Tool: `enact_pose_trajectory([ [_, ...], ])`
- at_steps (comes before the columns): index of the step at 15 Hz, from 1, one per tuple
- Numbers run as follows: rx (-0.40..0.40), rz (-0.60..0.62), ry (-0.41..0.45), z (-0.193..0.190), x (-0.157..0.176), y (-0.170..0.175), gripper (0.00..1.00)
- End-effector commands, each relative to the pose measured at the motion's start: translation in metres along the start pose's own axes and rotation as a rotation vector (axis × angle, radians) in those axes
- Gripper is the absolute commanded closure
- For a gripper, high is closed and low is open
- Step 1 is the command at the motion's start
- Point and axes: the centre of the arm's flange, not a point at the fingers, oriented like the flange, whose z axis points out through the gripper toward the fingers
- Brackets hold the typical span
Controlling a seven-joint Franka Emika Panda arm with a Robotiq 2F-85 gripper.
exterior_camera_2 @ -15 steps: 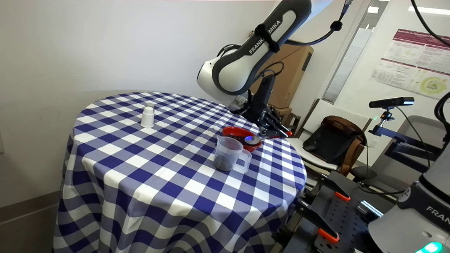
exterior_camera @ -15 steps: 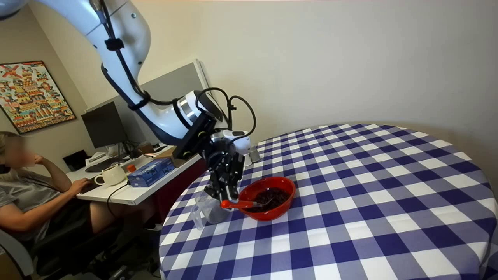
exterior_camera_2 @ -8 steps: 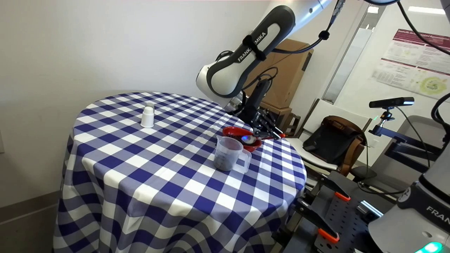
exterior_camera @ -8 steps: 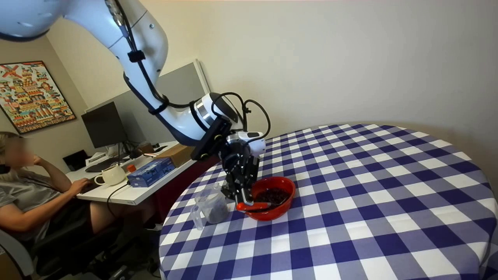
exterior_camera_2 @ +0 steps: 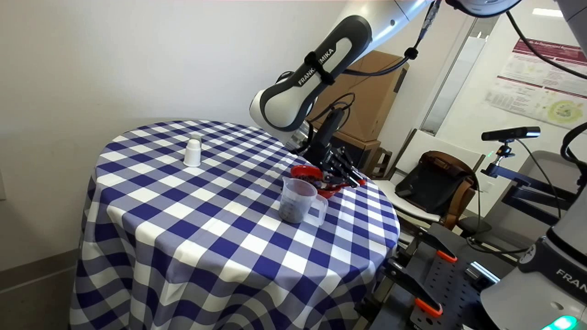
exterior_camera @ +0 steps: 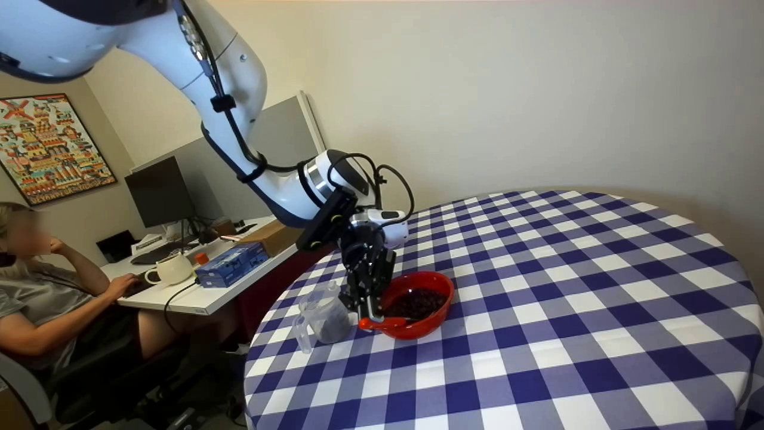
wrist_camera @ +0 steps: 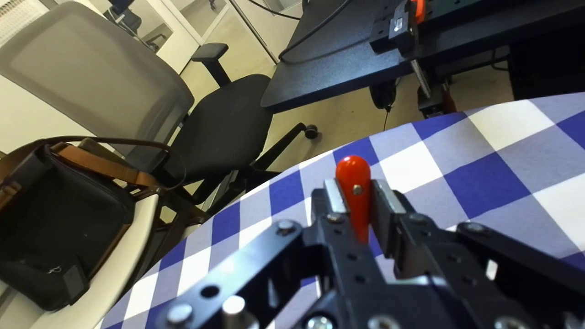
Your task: Pick up the spoon, take one spoon of objects from the red bowl and put it in the measuring cup
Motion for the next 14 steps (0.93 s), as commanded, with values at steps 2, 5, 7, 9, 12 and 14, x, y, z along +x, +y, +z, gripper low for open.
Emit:
enact_pose_trajectory([
  [2,0.09,-0.01,-0.035,-0.01,0.001,-0.003,0.95],
  [5,0.209,-0.008,-0.041,-0.017,0.001,0.002,0.95],
  [7,0.287,-0.002,-0.046,-0.02,0.003,0.009,0.95],
  [9,0.365,0.006,-0.049,-0.022,0.005,0.018,0.95],
  [12,0.491,0.017,-0.066,-0.02,0.011,0.035,0.95],
  [14,0.565,0.027,-0.077,-0.016,0.016,0.047,0.95],
])
